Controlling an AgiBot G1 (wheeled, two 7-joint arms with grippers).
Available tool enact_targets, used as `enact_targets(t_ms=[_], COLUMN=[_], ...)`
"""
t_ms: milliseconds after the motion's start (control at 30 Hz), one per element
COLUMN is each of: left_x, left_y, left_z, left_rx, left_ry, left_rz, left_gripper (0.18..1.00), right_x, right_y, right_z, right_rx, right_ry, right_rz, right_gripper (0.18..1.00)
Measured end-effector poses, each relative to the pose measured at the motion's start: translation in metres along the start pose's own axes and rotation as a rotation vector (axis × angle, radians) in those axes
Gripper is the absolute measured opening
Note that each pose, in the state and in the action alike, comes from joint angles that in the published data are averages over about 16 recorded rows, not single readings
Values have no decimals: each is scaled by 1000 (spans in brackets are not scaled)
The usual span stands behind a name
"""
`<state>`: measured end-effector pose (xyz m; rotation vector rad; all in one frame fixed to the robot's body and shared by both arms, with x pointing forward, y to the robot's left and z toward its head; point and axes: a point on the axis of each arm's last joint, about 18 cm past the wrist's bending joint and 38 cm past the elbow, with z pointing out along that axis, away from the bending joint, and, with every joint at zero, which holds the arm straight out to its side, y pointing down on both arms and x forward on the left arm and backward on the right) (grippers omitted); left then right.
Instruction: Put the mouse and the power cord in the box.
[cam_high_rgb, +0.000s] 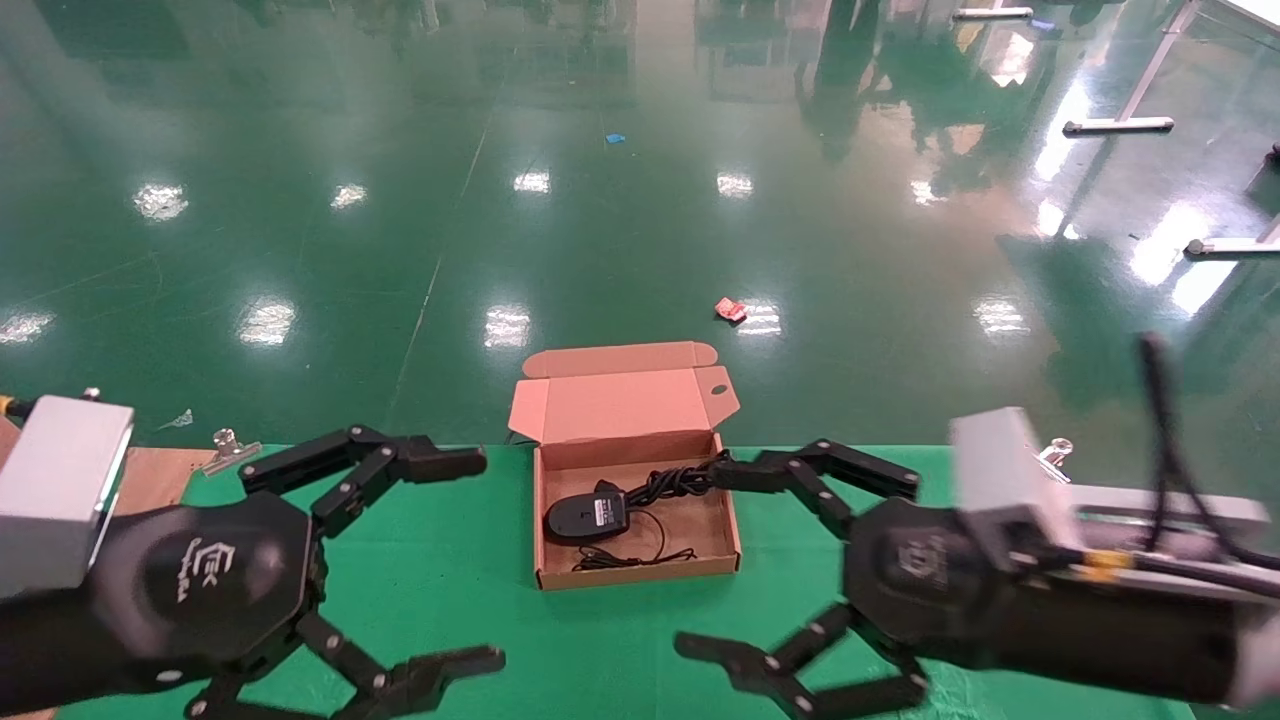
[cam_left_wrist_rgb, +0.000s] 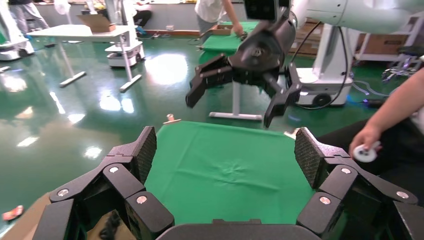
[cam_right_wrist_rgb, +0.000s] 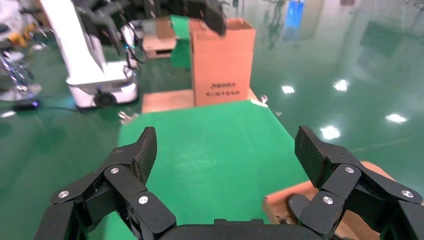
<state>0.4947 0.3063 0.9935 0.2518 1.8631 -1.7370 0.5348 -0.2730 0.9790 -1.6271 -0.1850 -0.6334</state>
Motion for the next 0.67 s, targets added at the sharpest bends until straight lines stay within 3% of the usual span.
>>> enact_targets(t_ms=[333, 667], left_x=[16, 21], left_y=[-8, -11], left_z=[1, 0], left_rx=[14, 16], left_ry=[63, 84], left_rz=[-43, -54], left_gripper=[1001, 1001], right_x=[-32, -43], right_y=[-31, -42], right_z=[-41, -54], right_rx=[53, 63], right_ry=[-58, -82], right_rz=[17, 12], right_gripper=[1001, 1001])
